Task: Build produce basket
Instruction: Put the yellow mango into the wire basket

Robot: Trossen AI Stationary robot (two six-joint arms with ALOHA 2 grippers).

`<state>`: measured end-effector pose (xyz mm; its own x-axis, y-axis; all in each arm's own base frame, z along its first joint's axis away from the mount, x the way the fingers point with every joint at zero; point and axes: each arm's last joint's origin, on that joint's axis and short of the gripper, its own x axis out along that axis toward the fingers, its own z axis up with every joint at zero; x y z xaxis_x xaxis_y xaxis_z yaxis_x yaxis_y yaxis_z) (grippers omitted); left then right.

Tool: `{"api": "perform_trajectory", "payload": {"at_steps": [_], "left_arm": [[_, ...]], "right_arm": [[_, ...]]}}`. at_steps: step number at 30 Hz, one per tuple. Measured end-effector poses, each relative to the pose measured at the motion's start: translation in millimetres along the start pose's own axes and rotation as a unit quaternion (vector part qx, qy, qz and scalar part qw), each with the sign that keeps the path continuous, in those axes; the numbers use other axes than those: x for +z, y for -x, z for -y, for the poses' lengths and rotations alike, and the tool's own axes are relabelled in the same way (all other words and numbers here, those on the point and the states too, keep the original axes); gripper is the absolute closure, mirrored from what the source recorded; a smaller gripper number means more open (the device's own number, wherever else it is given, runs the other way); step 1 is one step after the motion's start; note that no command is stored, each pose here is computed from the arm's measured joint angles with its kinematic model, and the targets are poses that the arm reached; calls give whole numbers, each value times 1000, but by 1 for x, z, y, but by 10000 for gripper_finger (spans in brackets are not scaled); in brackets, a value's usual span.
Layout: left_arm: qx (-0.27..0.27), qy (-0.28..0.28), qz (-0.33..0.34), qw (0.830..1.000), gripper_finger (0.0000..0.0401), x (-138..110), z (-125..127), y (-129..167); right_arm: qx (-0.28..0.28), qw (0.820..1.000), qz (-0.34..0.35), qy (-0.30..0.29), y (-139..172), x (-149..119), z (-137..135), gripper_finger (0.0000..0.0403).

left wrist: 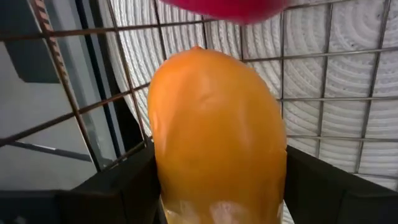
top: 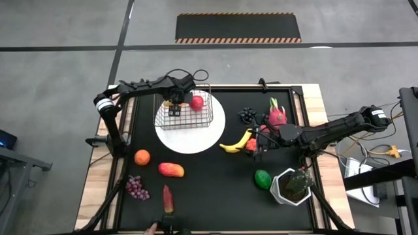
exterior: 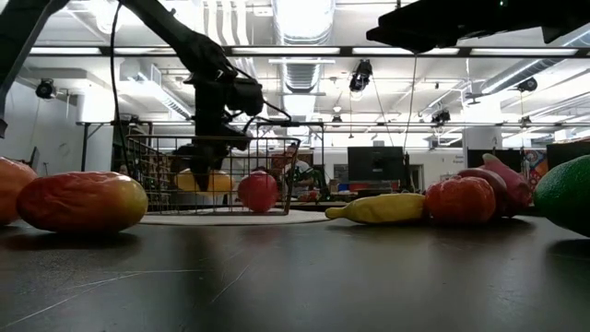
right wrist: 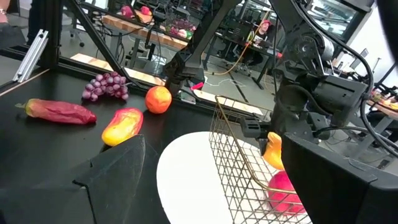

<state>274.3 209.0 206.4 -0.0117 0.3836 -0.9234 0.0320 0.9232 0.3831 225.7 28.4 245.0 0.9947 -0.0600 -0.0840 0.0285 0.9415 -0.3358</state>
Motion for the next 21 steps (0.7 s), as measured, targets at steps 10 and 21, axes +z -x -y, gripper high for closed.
{"api": "perform_trajectory", "payload": {"at_steps": [10,21], "left_arm": [[3,1,2,1000,143,0,0,0],[6,2,1,1000,112,1,-1,0]], "right_arm": [[0,1000,0,4,0,0,0,44],[0,1000,0,4,0,0,0,44]]}}
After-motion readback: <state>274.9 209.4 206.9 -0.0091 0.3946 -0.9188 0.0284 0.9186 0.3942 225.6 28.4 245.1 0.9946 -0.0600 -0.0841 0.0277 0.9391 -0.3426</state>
